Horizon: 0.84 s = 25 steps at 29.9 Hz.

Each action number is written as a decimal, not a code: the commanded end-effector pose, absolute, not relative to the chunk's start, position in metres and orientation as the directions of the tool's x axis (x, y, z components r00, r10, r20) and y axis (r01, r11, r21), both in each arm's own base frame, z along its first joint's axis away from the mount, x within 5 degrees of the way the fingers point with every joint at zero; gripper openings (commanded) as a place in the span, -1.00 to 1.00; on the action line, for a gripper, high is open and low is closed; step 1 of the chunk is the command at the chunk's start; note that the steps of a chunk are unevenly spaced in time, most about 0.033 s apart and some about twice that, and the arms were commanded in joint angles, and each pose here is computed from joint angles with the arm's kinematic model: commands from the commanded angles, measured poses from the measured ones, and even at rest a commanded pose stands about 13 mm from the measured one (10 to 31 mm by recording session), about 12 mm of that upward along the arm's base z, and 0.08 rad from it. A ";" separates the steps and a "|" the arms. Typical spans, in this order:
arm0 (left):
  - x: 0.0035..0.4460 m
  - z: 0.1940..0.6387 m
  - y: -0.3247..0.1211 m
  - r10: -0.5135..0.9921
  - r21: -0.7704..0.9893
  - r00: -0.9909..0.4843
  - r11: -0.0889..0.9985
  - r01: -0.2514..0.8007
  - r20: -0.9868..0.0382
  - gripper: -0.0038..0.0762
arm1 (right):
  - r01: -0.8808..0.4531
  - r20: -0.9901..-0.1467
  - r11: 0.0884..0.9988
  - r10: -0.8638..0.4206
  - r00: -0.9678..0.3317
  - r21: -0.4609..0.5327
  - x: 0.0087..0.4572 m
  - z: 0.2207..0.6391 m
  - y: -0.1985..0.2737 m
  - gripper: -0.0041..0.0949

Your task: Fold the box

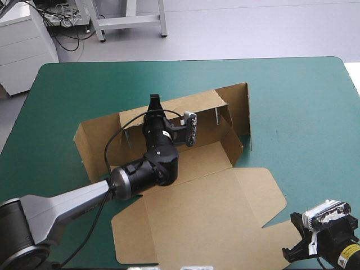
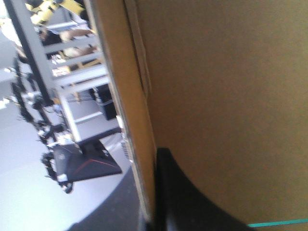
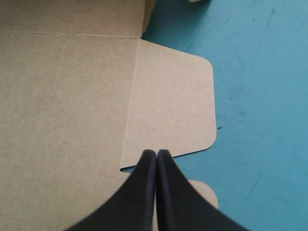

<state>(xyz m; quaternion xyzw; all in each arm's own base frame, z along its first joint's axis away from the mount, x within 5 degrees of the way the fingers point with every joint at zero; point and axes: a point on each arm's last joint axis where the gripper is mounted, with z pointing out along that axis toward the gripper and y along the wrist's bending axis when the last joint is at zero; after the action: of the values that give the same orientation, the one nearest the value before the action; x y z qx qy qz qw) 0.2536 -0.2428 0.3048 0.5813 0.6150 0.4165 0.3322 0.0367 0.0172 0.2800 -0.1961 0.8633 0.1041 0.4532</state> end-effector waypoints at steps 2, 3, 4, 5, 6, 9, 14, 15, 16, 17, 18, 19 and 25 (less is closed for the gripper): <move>0.221 0.332 -0.252 0.999 0.981 0.052 -0.025 0.192 0.015 -0.98 | -0.436 -0.859 0.900 -0.212 -0.465 0.014 0.039 0.291 0.019 -0.96; 0.216 0.332 -0.253 0.997 0.986 0.071 -0.027 0.166 0.015 -0.98 | -0.436 -0.859 0.900 -0.212 -0.465 0.014 0.039 0.291 0.019 -0.96; 0.211 0.331 -0.254 0.996 0.988 0.090 -0.024 0.150 0.011 -0.98 | -0.436 -0.859 0.900 -0.212 -0.465 0.014 0.039 0.291 0.019 -0.96; 0.208 0.328 -0.255 0.995 0.989 0.103 -0.029 0.148 0.014 -0.98 | -0.434 -0.859 0.901 -0.209 -0.467 0.017 0.039 0.291 0.019 -0.96; 0.206 0.325 -0.256 0.994 0.988 0.107 -0.035 0.151 0.018 -0.98 | -0.436 -0.859 0.900 -0.206 -0.468 0.022 0.039 0.291 0.020 -0.96; 0.205 0.316 -0.255 0.993 0.985 0.109 -0.060 0.165 0.042 -0.98 | -0.435 -0.859 0.900 -0.205 -0.469 0.023 0.039 0.291 0.020 -0.96; 0.204 0.309 -0.253 0.990 0.991 0.131 -0.063 0.119 0.047 -0.98 | -0.419 -0.858 0.907 -0.179 -0.481 0.045 0.039 0.291 0.019 -0.96; 0.204 0.310 -0.254 0.989 0.993 0.139 -0.060 0.102 0.045 -0.98 | -0.414 -0.858 0.909 -0.171 -0.485 0.053 0.039 0.291 0.019 -0.96; 0.204 0.311 -0.255 0.988 0.996 0.148 -0.045 0.081 0.033 -0.98 | -0.412 -0.857 0.910 -0.166 -0.487 0.058 0.039 0.291 0.019 -0.96; 0.204 0.313 -0.257 0.987 0.998 0.157 -0.029 0.063 0.019 -0.98 | -0.407 -0.857 0.911 -0.158 -0.491 0.065 0.039 0.291 0.019 -0.96; 0.204 0.312 -0.257 0.987 0.998 0.159 -0.022 0.060 0.013 -0.98 | -0.401 -0.856 0.913 -0.146 -0.496 0.076 0.039 0.291 0.019 -0.96; 0.205 0.311 -0.258 0.986 0.998 0.166 -0.025 0.065 0.013 -0.98 | -0.392 -0.854 0.916 -0.129 -0.503 0.092 0.039 0.291 0.019 -0.96; 0.212 0.295 -0.263 0.987 0.994 0.151 -0.065 0.088 0.052 -0.98 | -0.394 -0.845 0.915 -0.144 -0.515 0.084 0.038 0.289 0.019 -0.91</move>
<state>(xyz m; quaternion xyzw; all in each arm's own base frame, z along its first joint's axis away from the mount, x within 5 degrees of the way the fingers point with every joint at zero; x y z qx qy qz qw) 0.2105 -0.2611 0.2775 0.5899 0.5051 0.4233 0.4666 0.0358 0.0179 0.2793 -0.1581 0.8732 0.1293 0.4425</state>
